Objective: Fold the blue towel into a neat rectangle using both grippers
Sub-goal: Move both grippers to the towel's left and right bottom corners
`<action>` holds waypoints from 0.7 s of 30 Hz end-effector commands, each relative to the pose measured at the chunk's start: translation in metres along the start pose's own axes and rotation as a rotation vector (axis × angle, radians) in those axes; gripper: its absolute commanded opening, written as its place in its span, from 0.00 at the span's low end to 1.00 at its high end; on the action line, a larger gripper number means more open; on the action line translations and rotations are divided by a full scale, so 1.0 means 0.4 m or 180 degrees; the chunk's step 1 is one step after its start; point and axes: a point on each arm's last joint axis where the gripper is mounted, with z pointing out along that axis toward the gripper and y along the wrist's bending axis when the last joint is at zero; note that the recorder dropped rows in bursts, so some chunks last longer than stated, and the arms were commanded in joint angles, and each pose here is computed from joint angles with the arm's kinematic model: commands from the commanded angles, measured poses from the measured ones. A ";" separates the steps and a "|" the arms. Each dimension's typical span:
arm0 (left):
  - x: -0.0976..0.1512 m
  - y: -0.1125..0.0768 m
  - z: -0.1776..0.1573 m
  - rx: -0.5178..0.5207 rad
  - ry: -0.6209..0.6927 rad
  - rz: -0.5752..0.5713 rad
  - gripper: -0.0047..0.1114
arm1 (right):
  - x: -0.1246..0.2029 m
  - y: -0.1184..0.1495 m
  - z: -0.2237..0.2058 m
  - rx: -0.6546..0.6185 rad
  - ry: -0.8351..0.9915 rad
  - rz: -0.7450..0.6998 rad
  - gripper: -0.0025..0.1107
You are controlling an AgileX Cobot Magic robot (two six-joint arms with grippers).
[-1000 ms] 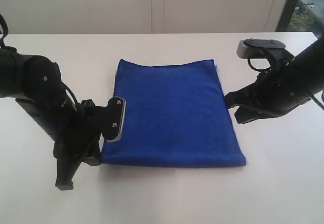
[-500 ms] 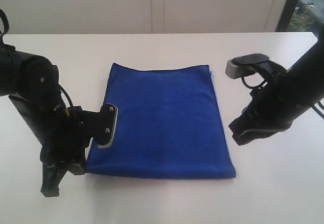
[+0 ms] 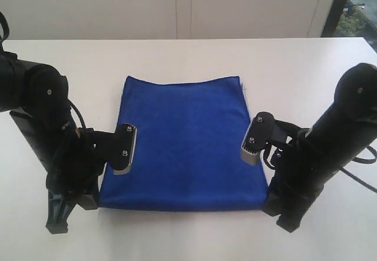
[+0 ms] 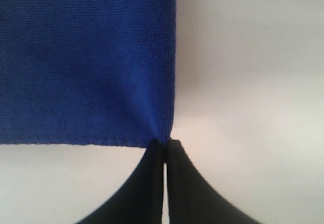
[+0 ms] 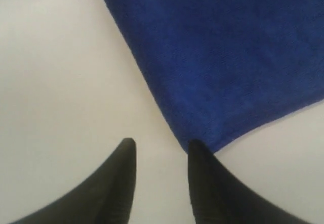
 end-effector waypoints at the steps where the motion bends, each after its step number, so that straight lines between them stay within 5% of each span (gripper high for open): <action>1: 0.003 -0.013 -0.002 0.0102 0.0007 -0.0052 0.04 | 0.016 0.004 0.025 0.0062 0.0009 -0.0383 0.35; 21: 0.003 -0.013 -0.002 0.0102 0.0007 -0.0052 0.04 | 0.016 -0.014 0.076 0.0055 -0.0023 -0.0420 0.32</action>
